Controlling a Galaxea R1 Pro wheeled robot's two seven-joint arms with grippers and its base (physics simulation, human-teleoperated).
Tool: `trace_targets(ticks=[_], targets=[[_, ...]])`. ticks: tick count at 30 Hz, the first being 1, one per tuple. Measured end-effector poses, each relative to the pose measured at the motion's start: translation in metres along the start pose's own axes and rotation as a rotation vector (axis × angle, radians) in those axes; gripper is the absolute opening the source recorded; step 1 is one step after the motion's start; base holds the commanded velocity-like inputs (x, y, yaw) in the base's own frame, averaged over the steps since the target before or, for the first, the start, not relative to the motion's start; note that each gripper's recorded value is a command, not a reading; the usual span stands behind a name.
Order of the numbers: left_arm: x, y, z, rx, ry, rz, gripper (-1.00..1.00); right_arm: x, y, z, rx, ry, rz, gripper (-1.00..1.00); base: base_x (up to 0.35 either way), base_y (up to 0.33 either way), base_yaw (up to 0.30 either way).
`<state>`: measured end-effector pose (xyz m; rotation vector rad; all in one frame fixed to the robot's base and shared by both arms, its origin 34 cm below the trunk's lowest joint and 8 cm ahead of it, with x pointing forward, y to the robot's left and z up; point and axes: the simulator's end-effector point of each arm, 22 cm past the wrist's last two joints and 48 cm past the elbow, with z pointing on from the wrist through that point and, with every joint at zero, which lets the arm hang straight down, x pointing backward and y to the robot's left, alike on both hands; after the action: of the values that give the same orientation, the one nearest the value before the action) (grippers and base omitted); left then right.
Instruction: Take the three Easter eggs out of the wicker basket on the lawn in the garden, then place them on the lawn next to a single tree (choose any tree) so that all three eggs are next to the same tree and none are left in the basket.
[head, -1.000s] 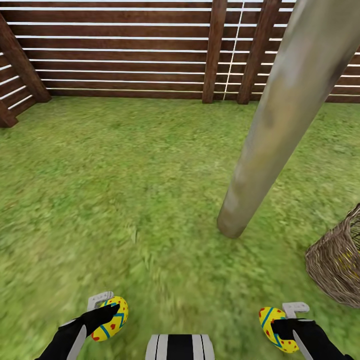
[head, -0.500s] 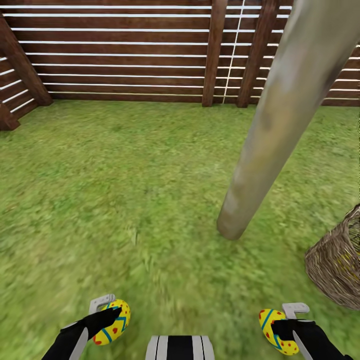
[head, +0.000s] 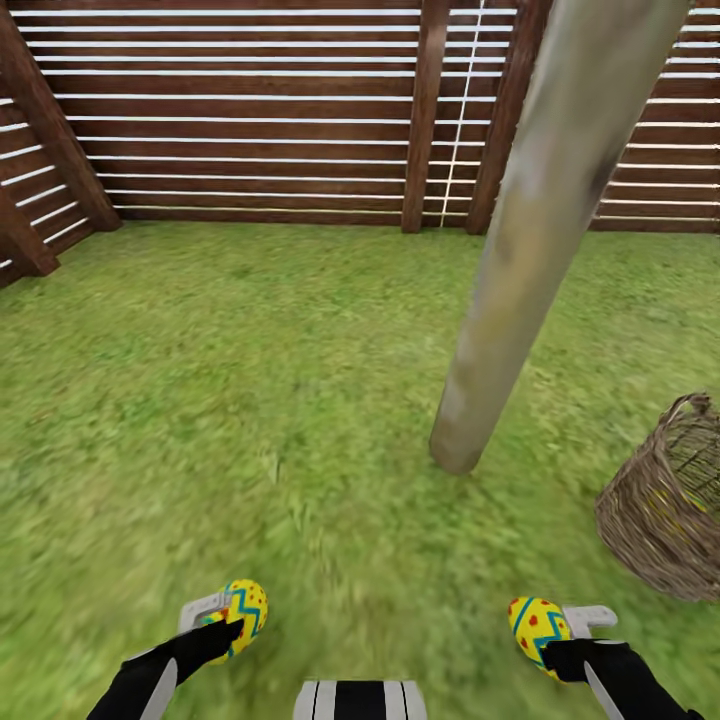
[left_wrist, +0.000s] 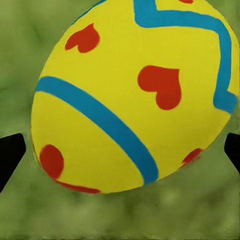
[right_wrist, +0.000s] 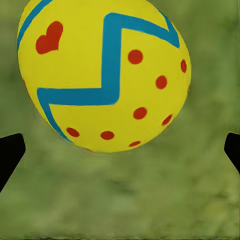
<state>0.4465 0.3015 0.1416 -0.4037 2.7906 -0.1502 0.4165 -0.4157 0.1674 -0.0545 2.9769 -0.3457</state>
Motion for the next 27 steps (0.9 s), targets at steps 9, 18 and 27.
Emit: trace_targets(ticks=[9,18,27], targets=[[-0.012,-0.015,-0.008,0.022,-0.029,0.002,1.00,-0.013,-0.003,-0.011,0.001,-0.035,0.009,1.00,-0.339,0.000,0.000],[-0.024,-0.030,-0.018,0.044,-0.061,0.001,1.00,-0.026,-0.006,-0.023,0.002,-0.071,0.017,1.00,-0.080,-0.011,0.000],[-0.039,-0.048,-0.027,0.071,-0.114,0.006,1.00,-0.040,-0.009,-0.035,0.001,-0.107,0.025,1.00,-0.189,-0.288,0.007]])
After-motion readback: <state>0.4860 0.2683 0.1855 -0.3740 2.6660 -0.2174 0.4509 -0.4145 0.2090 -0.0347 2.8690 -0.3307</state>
